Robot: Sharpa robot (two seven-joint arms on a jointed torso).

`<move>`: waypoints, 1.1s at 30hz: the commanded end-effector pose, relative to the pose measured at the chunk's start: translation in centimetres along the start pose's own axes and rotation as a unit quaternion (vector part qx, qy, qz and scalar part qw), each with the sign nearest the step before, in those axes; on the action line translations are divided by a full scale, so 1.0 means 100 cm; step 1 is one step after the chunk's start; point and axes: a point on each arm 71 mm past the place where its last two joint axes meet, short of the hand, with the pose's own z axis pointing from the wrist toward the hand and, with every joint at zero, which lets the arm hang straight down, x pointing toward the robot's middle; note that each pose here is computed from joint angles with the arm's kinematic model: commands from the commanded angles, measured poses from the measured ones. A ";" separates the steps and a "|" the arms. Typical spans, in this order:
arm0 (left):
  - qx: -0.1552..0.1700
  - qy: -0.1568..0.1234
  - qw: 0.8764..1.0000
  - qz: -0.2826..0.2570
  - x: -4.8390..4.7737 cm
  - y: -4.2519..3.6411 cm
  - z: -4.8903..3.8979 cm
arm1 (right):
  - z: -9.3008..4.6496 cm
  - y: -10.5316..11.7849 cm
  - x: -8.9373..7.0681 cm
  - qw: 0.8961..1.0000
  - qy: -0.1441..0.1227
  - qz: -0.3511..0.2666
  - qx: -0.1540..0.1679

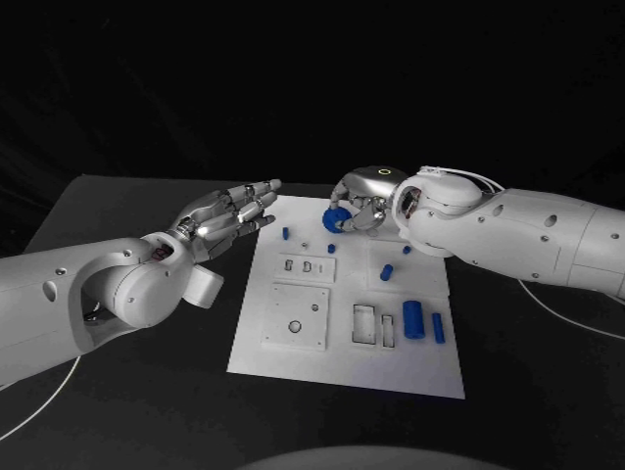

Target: Assemble the parts on the task board

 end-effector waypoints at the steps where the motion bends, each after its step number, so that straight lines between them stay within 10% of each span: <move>1: 0.005 0.010 1.000 -0.001 0.0029 -0.0011 0.0004 | 0.004 0.001 0.002 1.000 0.019 -0.007 -0.003; 33: 0.006 0.009 1.000 0.000 0.0036 -0.0018 -0.0006 | 0.028 0.006 0.012 0.999 0.046 0.002 0.005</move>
